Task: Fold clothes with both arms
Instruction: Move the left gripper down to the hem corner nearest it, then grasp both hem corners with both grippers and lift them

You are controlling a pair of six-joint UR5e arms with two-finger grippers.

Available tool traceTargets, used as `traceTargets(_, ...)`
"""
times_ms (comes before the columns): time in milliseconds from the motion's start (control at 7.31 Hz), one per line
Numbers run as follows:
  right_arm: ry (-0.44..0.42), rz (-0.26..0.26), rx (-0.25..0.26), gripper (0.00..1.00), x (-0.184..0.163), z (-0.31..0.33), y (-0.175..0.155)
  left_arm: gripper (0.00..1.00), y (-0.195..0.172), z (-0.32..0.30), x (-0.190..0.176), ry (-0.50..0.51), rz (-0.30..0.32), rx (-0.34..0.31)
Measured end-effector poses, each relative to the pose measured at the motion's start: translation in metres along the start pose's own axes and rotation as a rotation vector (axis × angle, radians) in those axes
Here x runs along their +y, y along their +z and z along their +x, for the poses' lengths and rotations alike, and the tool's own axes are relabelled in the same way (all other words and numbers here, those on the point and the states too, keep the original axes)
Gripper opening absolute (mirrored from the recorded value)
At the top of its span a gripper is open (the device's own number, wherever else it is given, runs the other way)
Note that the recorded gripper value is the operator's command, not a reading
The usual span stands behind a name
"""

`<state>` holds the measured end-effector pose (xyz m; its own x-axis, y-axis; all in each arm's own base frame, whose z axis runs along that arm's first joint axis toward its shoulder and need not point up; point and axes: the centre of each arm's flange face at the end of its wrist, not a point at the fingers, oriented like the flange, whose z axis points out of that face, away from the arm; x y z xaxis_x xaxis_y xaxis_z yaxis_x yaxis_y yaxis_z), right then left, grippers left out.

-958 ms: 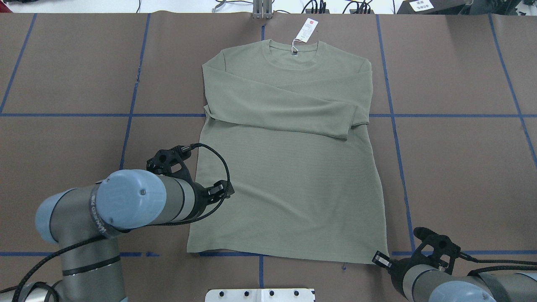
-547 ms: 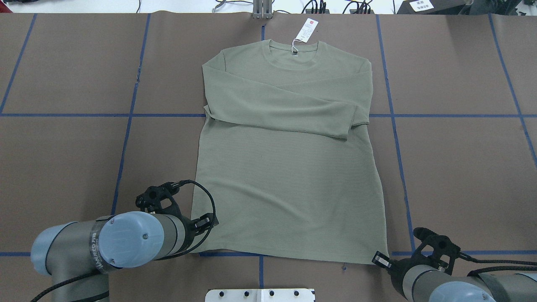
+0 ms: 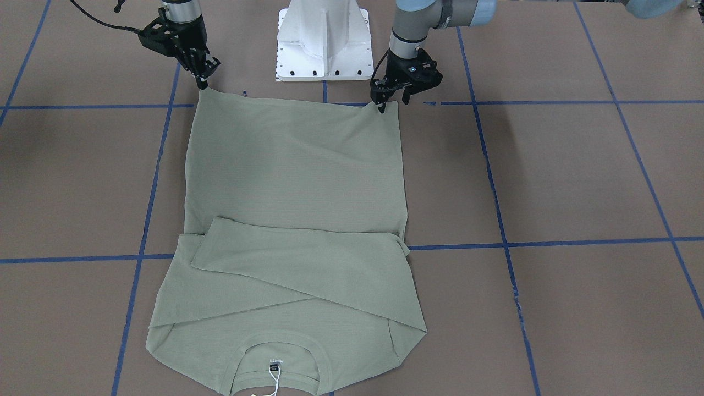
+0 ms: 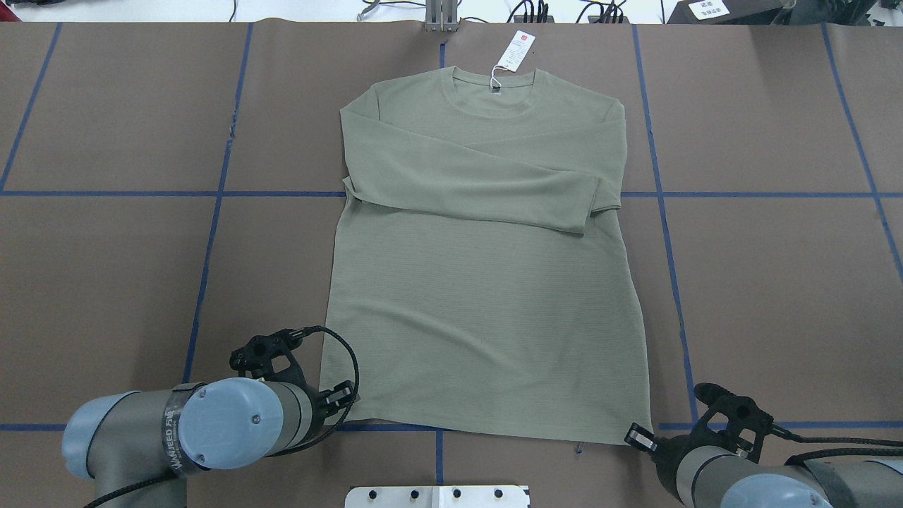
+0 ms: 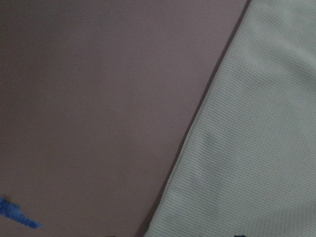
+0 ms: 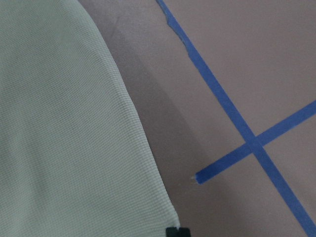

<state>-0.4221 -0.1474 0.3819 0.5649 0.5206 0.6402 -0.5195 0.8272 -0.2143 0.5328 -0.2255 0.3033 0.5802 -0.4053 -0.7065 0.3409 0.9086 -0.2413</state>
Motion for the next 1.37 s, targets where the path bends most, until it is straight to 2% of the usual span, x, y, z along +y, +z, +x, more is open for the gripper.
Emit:
traceTargets(137, -0.001, 0.0, 0.0, 0.0, 0.0, 0.0, 0.0, 0.0, -0.002, 0.0, 0.0, 0.0, -0.003, 0.002)
traceTargets(821, -0.001, 0.002, 0.001, 0.0, 0.0, 0.0, 0.001, 0.0, -0.01, 0.0, 0.002, 0.003, -0.013, 0.013)
traceTargets(1094, 0.003, 0.0, -0.005, 0.0, -0.002, -0.002, -0.002, 0.0, -0.029, -0.004, 0.002, 0.003, -0.029, 0.02)
traceTargets(1368, 0.012, -0.024, -0.026, 0.0, -0.005, -0.005, -0.021, 0.0, -0.061, -0.026, 0.006, -0.001, -0.055, 0.037)
